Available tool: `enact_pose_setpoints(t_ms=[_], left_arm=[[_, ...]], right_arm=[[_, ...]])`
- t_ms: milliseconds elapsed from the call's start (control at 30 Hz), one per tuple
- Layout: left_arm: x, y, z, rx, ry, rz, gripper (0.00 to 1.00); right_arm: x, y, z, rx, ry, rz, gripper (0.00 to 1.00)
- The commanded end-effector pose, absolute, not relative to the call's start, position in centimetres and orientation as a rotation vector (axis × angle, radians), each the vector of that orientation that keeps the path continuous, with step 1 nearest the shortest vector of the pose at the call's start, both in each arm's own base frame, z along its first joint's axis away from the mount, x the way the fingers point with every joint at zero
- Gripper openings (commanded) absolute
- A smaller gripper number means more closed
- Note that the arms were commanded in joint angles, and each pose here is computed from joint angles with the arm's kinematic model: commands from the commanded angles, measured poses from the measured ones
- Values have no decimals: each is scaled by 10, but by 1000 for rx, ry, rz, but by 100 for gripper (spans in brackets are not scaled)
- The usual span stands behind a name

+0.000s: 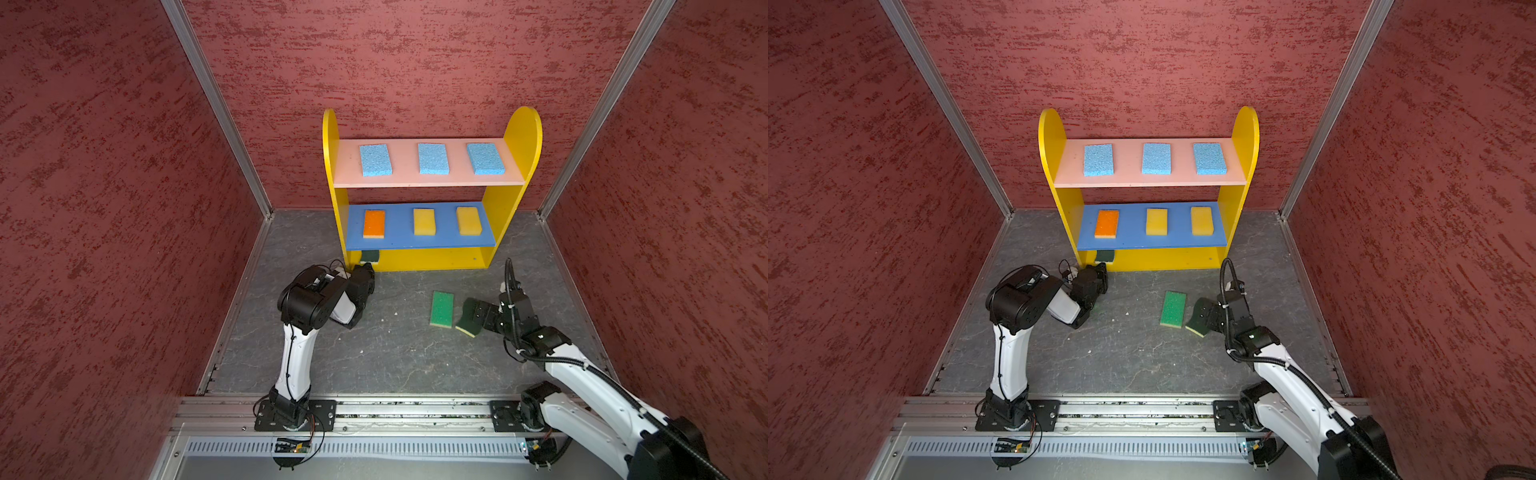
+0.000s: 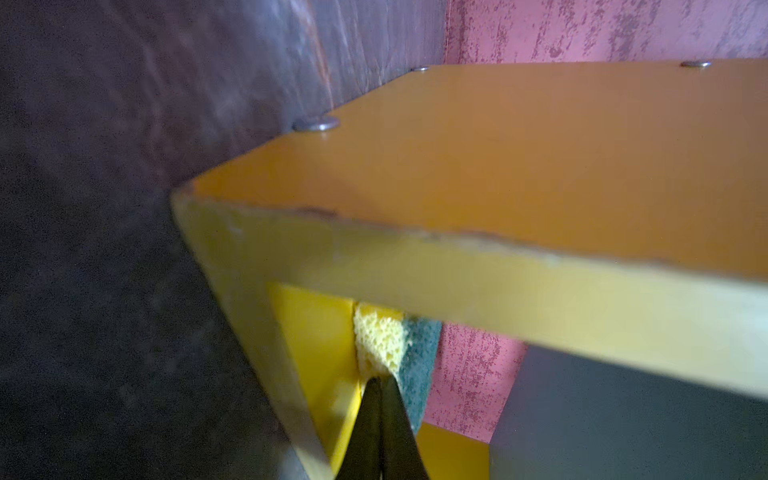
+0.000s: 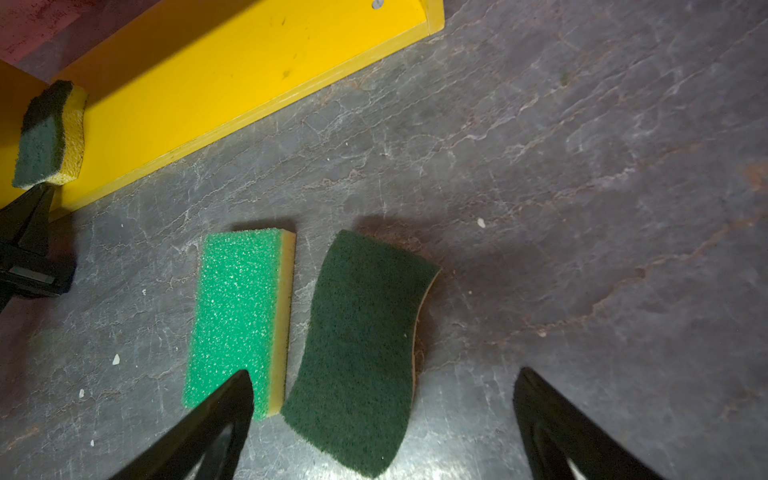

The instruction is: Place and organize the cleaning sponges onto the shelf

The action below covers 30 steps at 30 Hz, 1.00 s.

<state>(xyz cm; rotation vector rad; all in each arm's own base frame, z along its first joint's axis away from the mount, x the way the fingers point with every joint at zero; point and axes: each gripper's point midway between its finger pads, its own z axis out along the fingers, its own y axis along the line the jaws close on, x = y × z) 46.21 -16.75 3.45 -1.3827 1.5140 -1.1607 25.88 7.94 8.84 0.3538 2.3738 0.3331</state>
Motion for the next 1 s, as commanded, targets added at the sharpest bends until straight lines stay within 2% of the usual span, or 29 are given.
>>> enact_pose_setpoints(t_ms=[0, 400, 533, 633, 800, 967], left_arm=[[441, -170, -20, -1468, 1693, -1034, 0], [420, -154, 0, -1448, 1657, -1008, 1], [403, -144, 17, -1403, 1708, -922, 17], [390, -139, 35, -1318, 1785, -812, 24], [370, -123, 68, -1192, 1850, -678, 35], [351, -109, 104, -1019, 1913, -507, 37]], right_arm=[[260, 77, 90, 355, 2355, 319, 99], [257, 78, 92, 370, 2353, 340, 99], [257, 79, 91, 386, 2362, 342, 99], [257, 78, 91, 405, 2374, 334, 99], [257, 82, 96, 430, 2377, 370, 99], [254, 85, 103, 463, 2376, 405, 99]])
